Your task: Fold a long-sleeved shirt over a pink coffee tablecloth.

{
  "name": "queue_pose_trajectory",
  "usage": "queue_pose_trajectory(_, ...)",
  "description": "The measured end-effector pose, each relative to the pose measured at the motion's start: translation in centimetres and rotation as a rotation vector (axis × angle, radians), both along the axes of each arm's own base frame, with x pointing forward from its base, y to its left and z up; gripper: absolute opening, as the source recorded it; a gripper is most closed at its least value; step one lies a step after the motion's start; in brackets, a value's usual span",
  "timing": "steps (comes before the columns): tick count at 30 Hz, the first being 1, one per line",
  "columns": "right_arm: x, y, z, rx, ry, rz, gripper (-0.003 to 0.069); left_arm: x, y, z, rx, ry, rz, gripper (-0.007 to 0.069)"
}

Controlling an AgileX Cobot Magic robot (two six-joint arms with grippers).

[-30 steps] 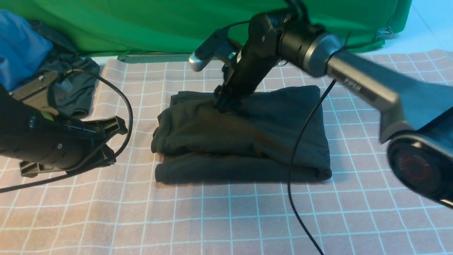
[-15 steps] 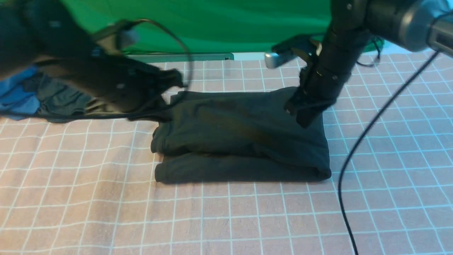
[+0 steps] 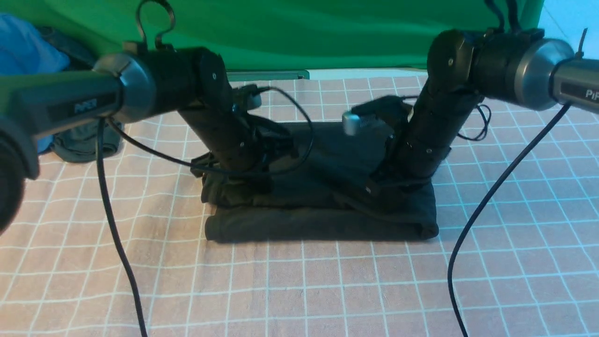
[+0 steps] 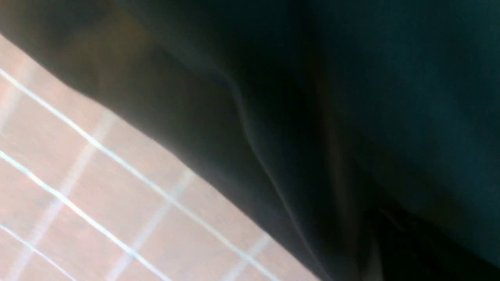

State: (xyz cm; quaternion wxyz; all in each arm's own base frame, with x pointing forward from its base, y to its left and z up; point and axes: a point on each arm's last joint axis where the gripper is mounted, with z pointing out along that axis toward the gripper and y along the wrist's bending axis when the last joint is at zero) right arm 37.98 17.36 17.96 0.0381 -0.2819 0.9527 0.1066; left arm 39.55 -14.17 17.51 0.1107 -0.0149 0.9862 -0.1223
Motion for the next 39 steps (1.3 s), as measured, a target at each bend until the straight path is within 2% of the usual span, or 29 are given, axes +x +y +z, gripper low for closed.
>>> queue_pose_trajectory(3,-0.9,-0.8,-1.6,-0.069,0.044,-0.009,0.0036,0.0,0.5,-0.3,0.038,0.018,0.014,0.0013)
queue_pose_trajectory(6,-1.2,-1.1,-1.7,-0.069,0.026,-0.025,0.0036,-0.2,0.9,-0.4,0.084,0.037,0.016,0.0013)
queue_pose_trajectory(11,-1.3,-1.5,-1.2,-0.065,0.017,-0.045,0.0036,-0.3,1.4,-0.5,0.143,0.048,0.013,0.0013)
queue_pose_trajectory(15,-1.5,-2.2,0.7,-0.065,-0.034,-0.056,0.0036,-0.3,1.5,0.2,0.153,0.050,0.009,0.0013)
queue_pose_trajectory(17,-1.5,-2.3,1.9,-0.046,-0.082,-0.062,0.0036,-0.3,1.3,1.3,0.132,0.029,0.013,0.0013)
queue_pose_trajectory(19,-1.6,-2.3,3.1,-0.028,-0.122,-0.063,0.0036,-0.3,0.7,3.3,0.051,-0.010,0.022,0.0013)
queue_pose_trajectory(23,-1.7,-2.5,3.5,-0.021,-0.127,-0.069,0.0036,-0.6,-0.9,5.8,-0.081,-0.053,-0.028,0.0013)
queue_pose_trajectory(25,-1.7,-2.9,3.5,-0.027,-0.112,-0.087,0.0036,-1.1,-3.1,6.5,-0.134,-0.084,-0.076,0.0013)
queue_pose_trajectory(28,-1.6,-3.2,3.5,-0.032,-0.104,-0.102,0.0036,-2.1,-6.6,5.8,-0.162,-0.100,-0.137,0.0013)
queue_pose_trajectory(29,-1.6,-3.2,3.5,-0.032,-0.104,-0.102,0.0036,-2.1,-6.8,5.6,-0.162,-0.102,-0.139,0.0013)
queue_pose_trajectory(32,-1.7,-3.3,3.2,-0.038,-0.087,-0.103,0.0036,-2.6,-9.7,3.6,-0.176,-0.093,-0.160,0.0013)
queue_pose_trajectory(39,-1.5,-3.3,0.9,-0.076,0.000,-0.093,0.0036,-2.2,-10.0,-0.2,-0.140,0.012,-0.137,0.0013)
